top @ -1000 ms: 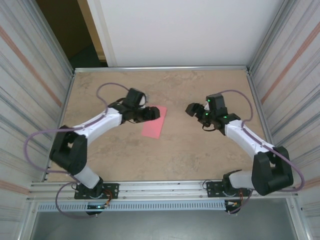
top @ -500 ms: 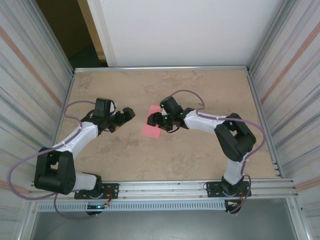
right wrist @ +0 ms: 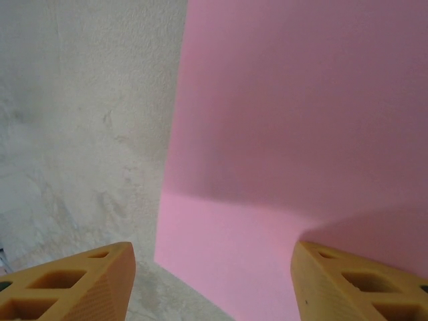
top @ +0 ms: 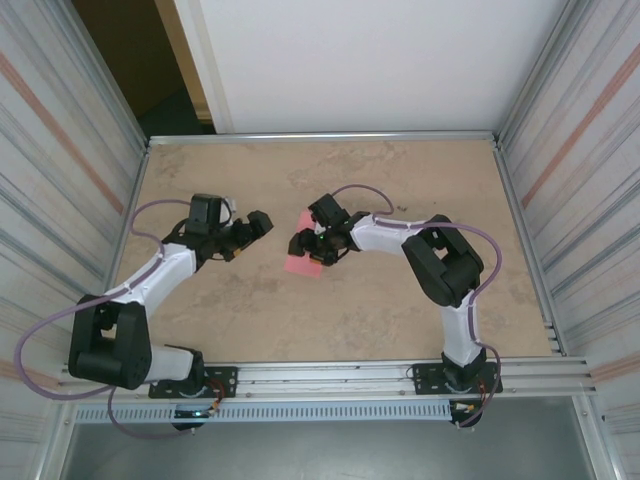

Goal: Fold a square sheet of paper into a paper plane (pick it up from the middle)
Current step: Third fold the triangle at the center of the table.

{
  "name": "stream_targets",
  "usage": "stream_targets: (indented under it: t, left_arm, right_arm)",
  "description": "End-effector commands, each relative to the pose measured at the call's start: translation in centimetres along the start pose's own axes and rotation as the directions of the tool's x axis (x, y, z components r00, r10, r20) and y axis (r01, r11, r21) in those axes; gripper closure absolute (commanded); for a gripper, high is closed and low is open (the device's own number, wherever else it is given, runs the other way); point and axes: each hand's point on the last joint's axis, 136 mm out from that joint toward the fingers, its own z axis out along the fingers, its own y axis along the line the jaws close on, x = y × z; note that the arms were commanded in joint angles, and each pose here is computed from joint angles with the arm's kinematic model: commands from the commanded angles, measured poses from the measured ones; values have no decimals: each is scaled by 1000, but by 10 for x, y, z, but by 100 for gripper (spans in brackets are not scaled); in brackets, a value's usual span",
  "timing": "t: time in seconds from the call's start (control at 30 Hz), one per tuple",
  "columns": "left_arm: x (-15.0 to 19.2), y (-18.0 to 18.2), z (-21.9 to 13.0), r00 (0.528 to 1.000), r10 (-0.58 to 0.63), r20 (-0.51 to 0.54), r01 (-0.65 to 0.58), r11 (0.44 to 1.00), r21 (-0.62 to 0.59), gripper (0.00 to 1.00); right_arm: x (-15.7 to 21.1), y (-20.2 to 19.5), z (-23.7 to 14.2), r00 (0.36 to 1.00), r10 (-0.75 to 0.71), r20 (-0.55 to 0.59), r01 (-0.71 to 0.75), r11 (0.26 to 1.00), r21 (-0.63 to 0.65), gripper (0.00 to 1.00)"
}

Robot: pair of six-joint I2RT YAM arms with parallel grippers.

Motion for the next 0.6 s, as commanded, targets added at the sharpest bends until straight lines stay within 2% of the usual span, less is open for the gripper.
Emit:
stream_targets:
  t: [0.0,0.17,0.3,0.4,0.47,0.57]
  left_arm:
    - [4,-2,4,1000,-14,-24,15,999,38,1]
    - [11,-7,9,997,17,-75,-11,997,74,1]
    - [17,-7,12,994,28,-104,-19,996,88,1]
    - [23,-11,17,991,23,-129,-6,992,128,1]
    - [28,-14,21,989,19,-144,2,989,148,1]
    - [38,-21,26,984,23,-178,9,984,176,1]
  right_arm:
    - [23,-32,6,993,-24,-116,31,998,56,38]
    - [54,-70,0,978,-61,-200,83,991,104,38]
    - [60,-69,-20,966,-169,-195,182,982,52,38]
    - [40,-33,-45,981,-157,-117,150,986,-69,37]
    - [18,-7,-63,994,-111,-15,108,983,-146,36]
    - [0,-3,-75,995,-12,100,26,989,-142,36]
